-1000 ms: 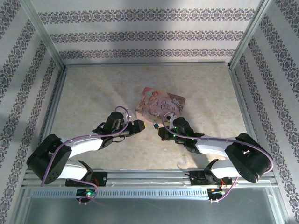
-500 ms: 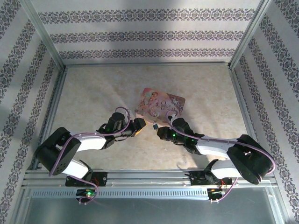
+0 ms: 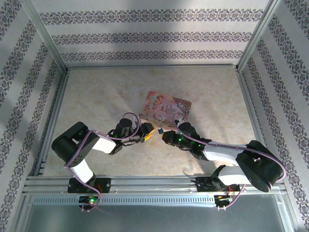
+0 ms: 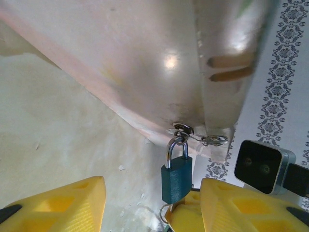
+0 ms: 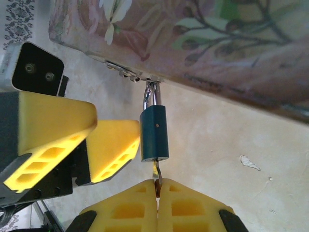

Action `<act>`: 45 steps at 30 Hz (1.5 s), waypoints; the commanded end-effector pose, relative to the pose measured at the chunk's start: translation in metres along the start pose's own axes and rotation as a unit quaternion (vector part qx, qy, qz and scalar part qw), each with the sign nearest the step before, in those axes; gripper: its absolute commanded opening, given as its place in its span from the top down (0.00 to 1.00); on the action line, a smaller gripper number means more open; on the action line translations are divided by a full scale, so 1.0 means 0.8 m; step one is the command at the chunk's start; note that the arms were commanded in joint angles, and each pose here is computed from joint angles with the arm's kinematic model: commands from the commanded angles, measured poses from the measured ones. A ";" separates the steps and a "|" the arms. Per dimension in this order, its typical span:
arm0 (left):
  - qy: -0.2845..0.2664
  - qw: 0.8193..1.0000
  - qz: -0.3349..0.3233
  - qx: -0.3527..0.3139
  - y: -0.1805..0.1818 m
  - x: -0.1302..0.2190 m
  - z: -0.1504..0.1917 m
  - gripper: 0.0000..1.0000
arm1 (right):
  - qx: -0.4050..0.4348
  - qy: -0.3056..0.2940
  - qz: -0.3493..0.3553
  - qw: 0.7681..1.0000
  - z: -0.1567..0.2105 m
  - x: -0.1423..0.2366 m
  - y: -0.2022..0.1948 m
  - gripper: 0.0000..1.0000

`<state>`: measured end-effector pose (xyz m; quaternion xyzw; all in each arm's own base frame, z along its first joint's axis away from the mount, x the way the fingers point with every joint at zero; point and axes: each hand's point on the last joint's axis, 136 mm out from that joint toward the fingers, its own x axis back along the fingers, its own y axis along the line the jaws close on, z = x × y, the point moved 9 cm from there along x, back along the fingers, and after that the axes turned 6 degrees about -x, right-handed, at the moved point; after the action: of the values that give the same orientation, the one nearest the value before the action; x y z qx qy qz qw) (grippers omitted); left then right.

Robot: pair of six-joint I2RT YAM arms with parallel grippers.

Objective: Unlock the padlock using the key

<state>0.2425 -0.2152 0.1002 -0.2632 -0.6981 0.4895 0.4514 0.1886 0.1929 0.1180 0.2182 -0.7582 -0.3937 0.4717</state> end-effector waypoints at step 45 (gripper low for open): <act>-0.023 0.997 0.069 0.002 -0.038 -0.035 0.000 0.95 | -0.025 -0.027 -0.028 0.999 0.000 0.027 0.006 0.70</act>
<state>0.2562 -0.2456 0.1012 -0.2770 -0.6778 0.5302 0.4275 0.1813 0.1868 0.1322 0.2178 -0.7439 -0.4371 0.4562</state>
